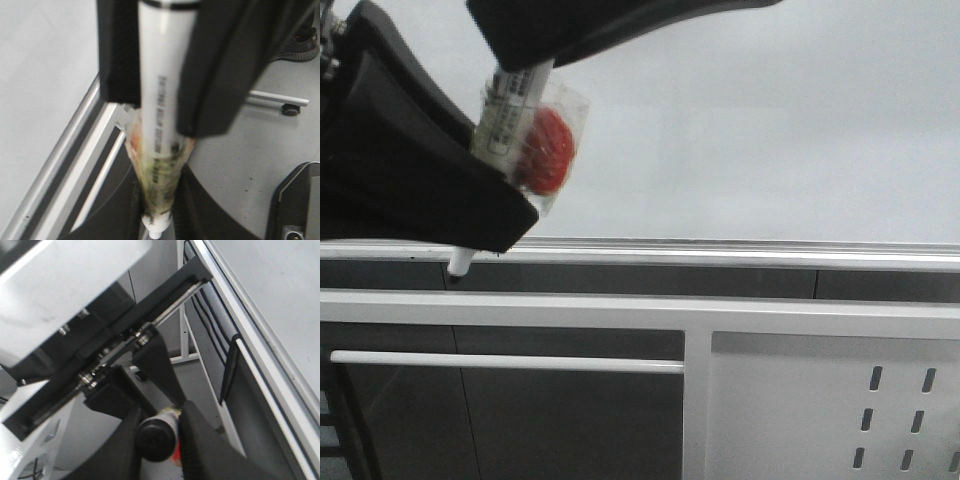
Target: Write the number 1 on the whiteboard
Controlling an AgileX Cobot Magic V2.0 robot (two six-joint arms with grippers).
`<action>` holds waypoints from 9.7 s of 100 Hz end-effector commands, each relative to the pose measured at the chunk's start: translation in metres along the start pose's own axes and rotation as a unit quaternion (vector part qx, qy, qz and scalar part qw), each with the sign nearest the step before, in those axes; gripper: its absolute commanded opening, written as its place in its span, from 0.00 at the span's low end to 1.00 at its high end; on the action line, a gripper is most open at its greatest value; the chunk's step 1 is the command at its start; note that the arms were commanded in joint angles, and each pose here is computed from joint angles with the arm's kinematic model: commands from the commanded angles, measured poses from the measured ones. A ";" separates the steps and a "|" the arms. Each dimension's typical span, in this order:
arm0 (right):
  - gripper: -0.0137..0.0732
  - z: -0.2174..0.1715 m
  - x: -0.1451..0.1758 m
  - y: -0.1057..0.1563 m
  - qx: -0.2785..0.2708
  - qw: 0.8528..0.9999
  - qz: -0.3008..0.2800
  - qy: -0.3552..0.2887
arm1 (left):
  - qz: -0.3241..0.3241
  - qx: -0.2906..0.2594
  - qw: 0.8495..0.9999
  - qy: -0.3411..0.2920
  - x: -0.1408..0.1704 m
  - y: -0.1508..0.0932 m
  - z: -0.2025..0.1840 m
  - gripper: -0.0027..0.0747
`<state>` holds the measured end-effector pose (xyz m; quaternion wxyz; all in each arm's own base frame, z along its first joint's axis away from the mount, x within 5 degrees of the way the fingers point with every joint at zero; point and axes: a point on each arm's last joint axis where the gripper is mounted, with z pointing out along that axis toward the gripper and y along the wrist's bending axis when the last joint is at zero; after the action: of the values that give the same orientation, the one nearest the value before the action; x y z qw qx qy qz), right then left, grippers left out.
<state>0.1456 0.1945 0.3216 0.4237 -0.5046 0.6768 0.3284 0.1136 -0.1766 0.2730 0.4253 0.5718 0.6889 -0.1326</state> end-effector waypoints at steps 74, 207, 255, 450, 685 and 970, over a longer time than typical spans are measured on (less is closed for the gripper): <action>0.08 -0.054 -0.029 0.009 0.096 0.988 -0.045 -0.111 | -0.164 -0.012 0.953 -0.253 -0.033 0.005 -0.097 0.58; 0.08 -0.061 0.002 -0.001 0.316 0.917 -0.206 -0.131 | -0.286 -0.295 0.871 -0.269 0.068 -0.013 -0.173 0.01; 0.08 -0.031 -0.004 -0.012 0.390 0.874 -0.250 -0.148 | -0.292 -0.291 0.872 -0.265 0.070 -0.014 -0.169 0.01; 0.08 -0.033 0.003 -0.041 0.508 0.824 -0.205 -0.146 | -0.285 -0.302 0.863 -0.288 0.067 -0.011 -0.172 0.01; 0.07 -0.016 -0.059 0.070 0.019 0.981 -0.113 -0.154 | -0.099 -0.028 0.979 -0.178 0.001 -0.020 -0.174 0.36; 0.08 0.005 -0.081 0.080 -0.056 0.981 -0.126 -0.134 | -0.143 -0.017 0.985 -0.092 0.004 0.003 -0.150 0.14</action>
<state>0.0867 0.2574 0.3782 0.5166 -0.5648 0.5405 0.3493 0.0442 -0.0694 0.3465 0.4259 0.4800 0.7347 -0.2200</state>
